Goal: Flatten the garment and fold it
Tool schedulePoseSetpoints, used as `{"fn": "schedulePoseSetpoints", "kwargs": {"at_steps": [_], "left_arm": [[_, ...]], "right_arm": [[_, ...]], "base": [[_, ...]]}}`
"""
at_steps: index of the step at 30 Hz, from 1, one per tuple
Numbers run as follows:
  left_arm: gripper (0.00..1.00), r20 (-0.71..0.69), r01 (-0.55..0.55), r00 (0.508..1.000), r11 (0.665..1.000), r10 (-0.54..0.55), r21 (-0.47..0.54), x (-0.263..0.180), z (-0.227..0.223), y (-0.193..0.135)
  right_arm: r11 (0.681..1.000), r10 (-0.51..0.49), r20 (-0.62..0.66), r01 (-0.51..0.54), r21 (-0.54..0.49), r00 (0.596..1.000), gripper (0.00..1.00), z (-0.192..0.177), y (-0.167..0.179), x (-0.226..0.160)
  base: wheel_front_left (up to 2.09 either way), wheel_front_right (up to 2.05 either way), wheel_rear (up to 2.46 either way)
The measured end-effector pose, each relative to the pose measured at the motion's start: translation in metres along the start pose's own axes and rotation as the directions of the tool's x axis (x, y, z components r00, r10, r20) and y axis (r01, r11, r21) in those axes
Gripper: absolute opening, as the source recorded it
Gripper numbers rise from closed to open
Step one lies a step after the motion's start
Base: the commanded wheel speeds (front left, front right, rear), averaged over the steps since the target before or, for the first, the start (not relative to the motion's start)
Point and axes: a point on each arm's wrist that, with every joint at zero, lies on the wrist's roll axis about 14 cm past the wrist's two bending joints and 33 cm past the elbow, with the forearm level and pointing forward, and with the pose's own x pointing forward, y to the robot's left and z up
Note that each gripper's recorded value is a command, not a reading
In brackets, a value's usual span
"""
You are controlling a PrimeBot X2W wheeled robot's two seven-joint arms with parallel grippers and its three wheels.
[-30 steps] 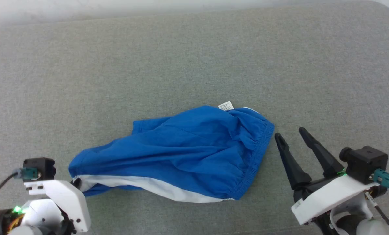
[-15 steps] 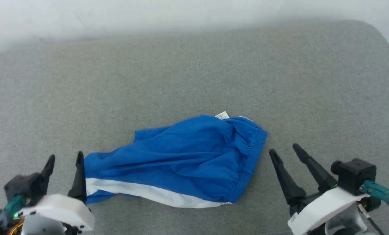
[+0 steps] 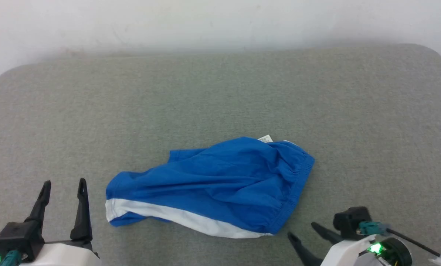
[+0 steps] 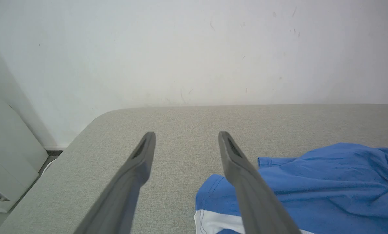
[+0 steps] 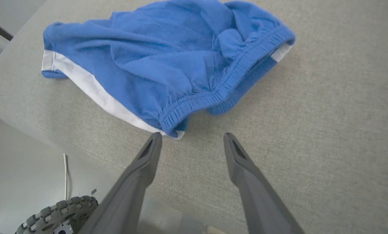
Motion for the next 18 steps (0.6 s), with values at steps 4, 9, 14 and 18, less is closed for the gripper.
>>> {"fn": "schedulePoseSetpoints", "kwargs": {"at_steps": [4,9,14,18], "left_arm": [[1.0,-0.003,-0.018,1.0,1.0,0.018,0.009,-0.008,0.0,0.005],[1.0,-0.017,-0.038,0.999,0.999,0.038,0.005,-0.013,-0.003,0.01],[1.0,-0.047,-0.05,0.998,0.999,0.05,0.002,-0.011,-0.012,0.011],[1.0,-0.067,-0.052,0.996,0.999,0.052,0.005,-0.006,-0.019,0.011]], "right_arm": [[0.997,0.063,-0.124,-0.066,-0.025,0.99,1.0,-0.023,0.013,0.009],[0.99,0.111,-0.192,-0.125,-0.06,0.975,1.0,-0.031,0.022,0.029],[0.985,0.14,-0.216,-0.158,-0.068,0.966,1.0,-0.034,0.029,0.053],[0.985,0.142,-0.25,-0.161,-0.055,0.958,1.0,-0.041,0.029,0.07]], "base": [[0.0,0.0,0.0],[0.0,0.0,0.0],[0.0,0.0,0.0],[0.0,0.0,0.0]]}}
